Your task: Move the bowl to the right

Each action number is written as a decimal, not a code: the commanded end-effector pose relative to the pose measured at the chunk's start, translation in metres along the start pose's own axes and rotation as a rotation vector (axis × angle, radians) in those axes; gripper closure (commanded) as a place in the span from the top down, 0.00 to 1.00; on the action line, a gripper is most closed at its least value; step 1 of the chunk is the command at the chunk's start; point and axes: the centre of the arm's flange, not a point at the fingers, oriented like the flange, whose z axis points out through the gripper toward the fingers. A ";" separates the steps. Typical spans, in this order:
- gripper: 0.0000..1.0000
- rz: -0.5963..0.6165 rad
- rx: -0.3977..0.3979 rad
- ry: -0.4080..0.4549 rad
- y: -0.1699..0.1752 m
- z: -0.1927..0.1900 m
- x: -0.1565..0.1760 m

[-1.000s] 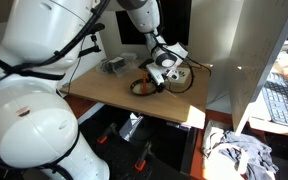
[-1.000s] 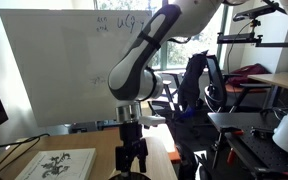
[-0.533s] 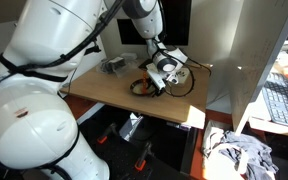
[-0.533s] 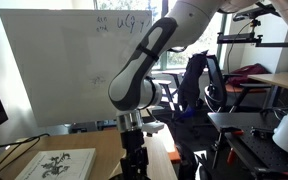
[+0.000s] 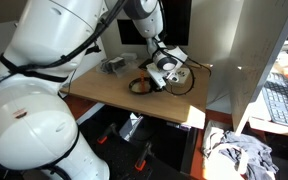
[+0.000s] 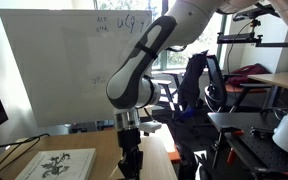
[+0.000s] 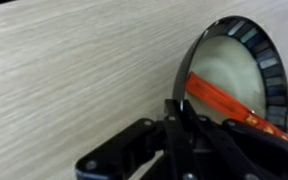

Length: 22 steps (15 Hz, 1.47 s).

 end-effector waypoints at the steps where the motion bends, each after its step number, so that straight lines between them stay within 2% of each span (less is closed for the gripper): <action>1: 0.00 0.001 -0.010 0.012 0.001 -0.002 0.002; 7: 0.02 0.013 -0.012 0.058 0.005 -0.016 -0.001; 12: 0.02 0.084 0.025 0.149 0.041 -0.043 -0.006; 17: 0.02 0.199 0.097 0.221 0.092 -0.056 -0.030; 22: 0.02 0.439 0.190 0.365 0.133 -0.065 -0.064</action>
